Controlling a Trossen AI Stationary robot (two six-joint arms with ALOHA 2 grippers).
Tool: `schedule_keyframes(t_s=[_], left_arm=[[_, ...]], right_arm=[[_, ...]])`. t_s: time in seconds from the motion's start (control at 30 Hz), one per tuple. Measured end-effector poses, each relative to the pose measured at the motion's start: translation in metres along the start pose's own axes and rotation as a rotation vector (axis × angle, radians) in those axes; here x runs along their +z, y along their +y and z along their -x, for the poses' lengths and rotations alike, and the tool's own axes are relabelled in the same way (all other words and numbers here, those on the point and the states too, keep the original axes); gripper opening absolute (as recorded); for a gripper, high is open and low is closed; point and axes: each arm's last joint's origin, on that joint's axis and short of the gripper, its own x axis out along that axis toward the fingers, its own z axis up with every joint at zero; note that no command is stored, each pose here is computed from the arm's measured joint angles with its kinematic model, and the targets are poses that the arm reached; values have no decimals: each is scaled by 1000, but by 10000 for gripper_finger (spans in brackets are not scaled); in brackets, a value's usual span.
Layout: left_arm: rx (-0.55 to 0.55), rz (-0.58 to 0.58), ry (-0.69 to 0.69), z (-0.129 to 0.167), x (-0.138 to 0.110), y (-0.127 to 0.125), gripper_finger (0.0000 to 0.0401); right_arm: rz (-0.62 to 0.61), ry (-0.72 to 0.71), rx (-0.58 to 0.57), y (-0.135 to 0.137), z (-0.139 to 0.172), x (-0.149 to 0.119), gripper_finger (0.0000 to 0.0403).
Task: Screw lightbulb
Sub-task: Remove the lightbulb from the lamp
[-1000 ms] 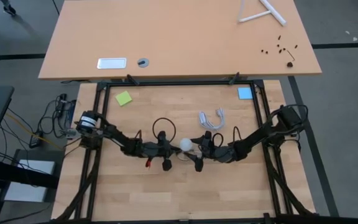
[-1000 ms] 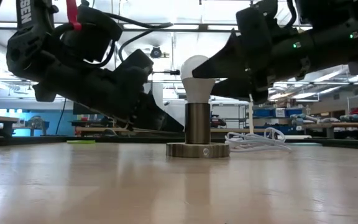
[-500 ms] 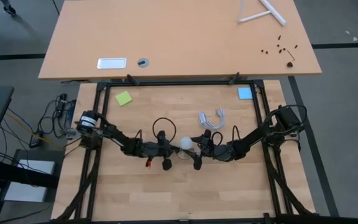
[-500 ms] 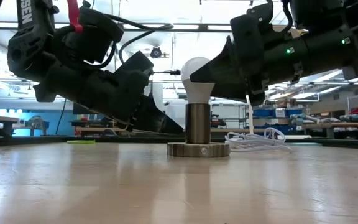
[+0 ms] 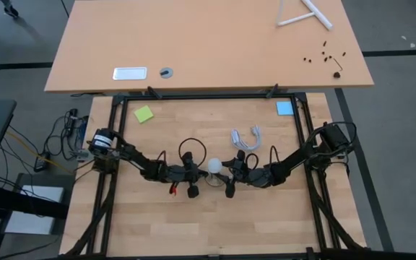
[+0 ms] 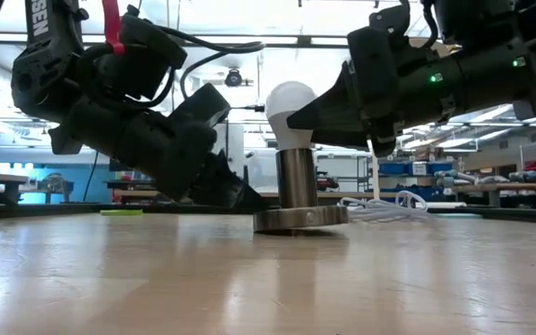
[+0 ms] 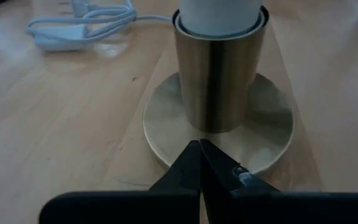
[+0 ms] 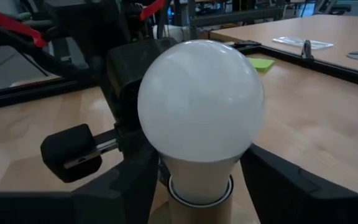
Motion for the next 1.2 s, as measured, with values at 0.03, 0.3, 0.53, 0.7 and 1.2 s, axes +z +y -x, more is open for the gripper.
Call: schedule_keyframes(t_s=[0.03, 0.3, 0.53, 0.7, 1.2], left_arm=[[-1, -12, 0, 0, 0, 0, 7], [-65, -26, 11, 5, 1, 0, 6], [-70, -31, 24, 25, 7, 7, 6], [-123, 1, -30, 36, 21, 7, 6], [-112, 86, 2, -18, 14, -14, 6]], right_arm=[[0, 0, 1, 0, 0, 0, 229], [2, 4, 9, 1, 1, -1, 228], [-24, 2, 4, 1, 1, 0, 228], [-33, 1, 2, 1, 0, 0, 228], [-39, -3, -10, -1, -1, 1, 229]])
